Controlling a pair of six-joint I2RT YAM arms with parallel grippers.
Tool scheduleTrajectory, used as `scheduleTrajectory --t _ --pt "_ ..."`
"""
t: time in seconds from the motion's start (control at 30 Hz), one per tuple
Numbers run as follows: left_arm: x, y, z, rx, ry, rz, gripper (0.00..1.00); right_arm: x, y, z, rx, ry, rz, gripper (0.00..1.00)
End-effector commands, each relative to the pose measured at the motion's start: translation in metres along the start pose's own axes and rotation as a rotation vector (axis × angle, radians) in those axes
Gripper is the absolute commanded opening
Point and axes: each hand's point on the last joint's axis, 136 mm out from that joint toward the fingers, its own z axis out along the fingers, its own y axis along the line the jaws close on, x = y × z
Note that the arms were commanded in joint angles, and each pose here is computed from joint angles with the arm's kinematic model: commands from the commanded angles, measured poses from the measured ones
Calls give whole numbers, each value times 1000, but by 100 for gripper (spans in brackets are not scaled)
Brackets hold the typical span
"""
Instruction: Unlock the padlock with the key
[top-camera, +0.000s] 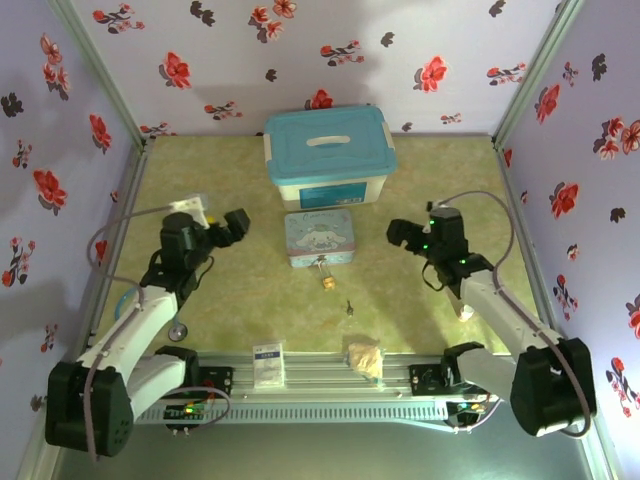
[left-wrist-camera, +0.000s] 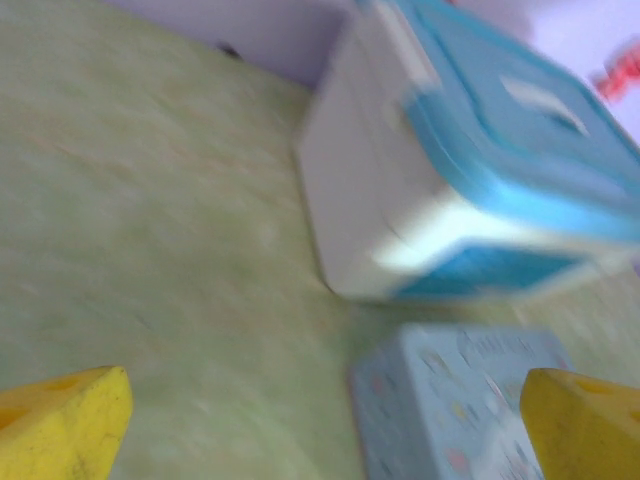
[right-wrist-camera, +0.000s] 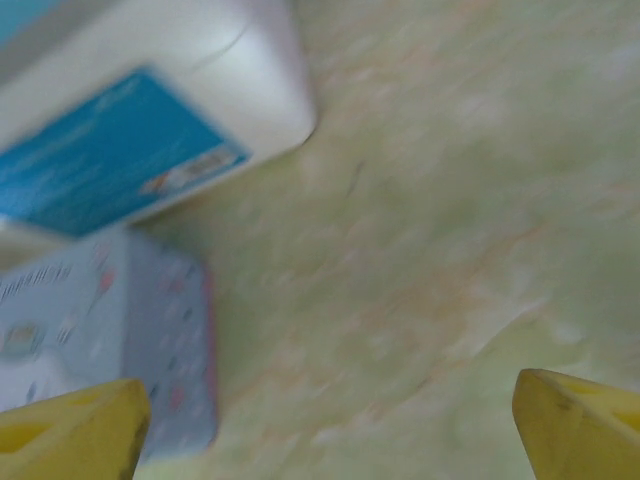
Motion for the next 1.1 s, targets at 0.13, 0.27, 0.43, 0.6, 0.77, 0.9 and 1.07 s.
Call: scheduleTrajectory --t 0.13,0.27,0.43,0.6,0.77,0.9,1.07 --pt "70 -60 -6 135 246 -5 100 91 29 -6 33 262 -112 80" --pt "90 -73 -14 142 286 -11 100 130 47 -7 -5 317 -119 70" --pt "117 -87 -18 183 324 -59 100 157 57 -12 38 300 -212 61" --pt "133 -93 -19 180 358 -53 100 182 75 -4 3 335 -222 56" --pt "139 -98 -20 184 378 -27 100 201 74 2 69 358 -284 53" --pt "136 -101 -22 178 372 -7 100 211 69 3 106 373 -327 47" --pt "135 -101 -22 190 355 -29 100 222 75 8 70 383 -334 42"
